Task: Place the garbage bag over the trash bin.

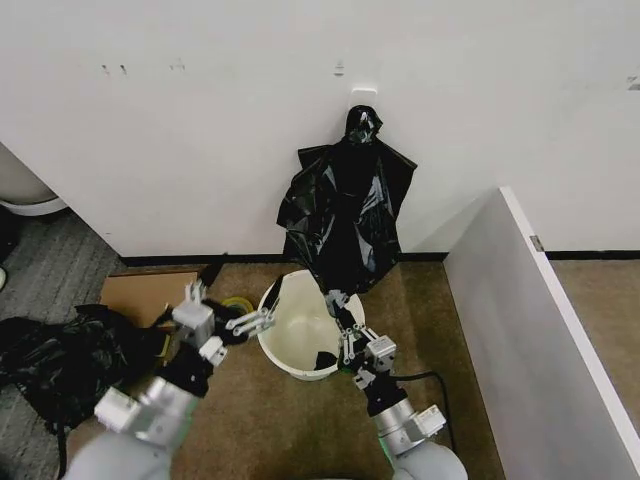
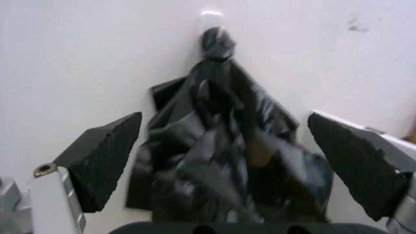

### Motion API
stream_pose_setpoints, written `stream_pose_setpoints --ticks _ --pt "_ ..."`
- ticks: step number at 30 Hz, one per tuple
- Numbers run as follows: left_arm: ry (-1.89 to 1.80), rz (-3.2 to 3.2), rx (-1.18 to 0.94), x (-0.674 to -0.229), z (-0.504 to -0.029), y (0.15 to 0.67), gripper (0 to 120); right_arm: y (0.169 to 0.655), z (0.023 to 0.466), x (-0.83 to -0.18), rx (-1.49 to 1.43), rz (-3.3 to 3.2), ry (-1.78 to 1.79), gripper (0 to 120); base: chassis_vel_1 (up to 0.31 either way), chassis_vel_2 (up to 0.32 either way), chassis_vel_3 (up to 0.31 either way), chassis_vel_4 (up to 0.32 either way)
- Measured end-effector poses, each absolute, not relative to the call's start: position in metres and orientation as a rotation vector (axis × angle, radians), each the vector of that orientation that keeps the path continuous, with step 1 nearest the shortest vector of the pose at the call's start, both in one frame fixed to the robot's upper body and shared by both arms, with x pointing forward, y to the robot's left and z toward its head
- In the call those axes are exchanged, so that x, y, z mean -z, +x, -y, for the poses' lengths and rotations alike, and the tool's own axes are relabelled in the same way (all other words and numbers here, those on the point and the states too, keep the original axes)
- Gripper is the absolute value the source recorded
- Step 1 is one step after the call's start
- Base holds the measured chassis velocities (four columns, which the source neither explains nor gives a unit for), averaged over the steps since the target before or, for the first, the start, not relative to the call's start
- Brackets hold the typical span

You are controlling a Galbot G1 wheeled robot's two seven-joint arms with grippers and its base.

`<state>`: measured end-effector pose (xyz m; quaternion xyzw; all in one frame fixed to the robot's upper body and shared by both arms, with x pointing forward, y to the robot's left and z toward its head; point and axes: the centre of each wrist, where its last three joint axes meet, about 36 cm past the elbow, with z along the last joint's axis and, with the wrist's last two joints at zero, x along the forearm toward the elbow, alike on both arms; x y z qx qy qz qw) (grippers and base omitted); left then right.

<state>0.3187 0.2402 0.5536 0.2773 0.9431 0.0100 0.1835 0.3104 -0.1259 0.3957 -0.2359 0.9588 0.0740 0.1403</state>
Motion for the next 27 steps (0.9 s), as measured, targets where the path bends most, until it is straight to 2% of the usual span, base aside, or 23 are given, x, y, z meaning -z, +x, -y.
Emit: stream_pose_setpoints --ticks 7,13,27 --pt "0.916 -2.669 -0.067 -0.583 -0.220 0.365 100 0.311 0.123 -0.396 -0.209 -2.763 -0.672 0 0.000 0.000 0.000 0.000" --pt "0.903 -2.742 -0.231 -0.607 -0.210 0.402 100 0.311 0.119 -0.396 -0.220 -2.755 -0.658 0 0.000 0.000 0.000 0.000" --pt "0.963 -2.832 -0.309 -0.609 -0.181 0.430 96 0.309 0.120 -0.399 -0.226 -2.747 -0.647 0 0.000 0.000 0.000 0.000"
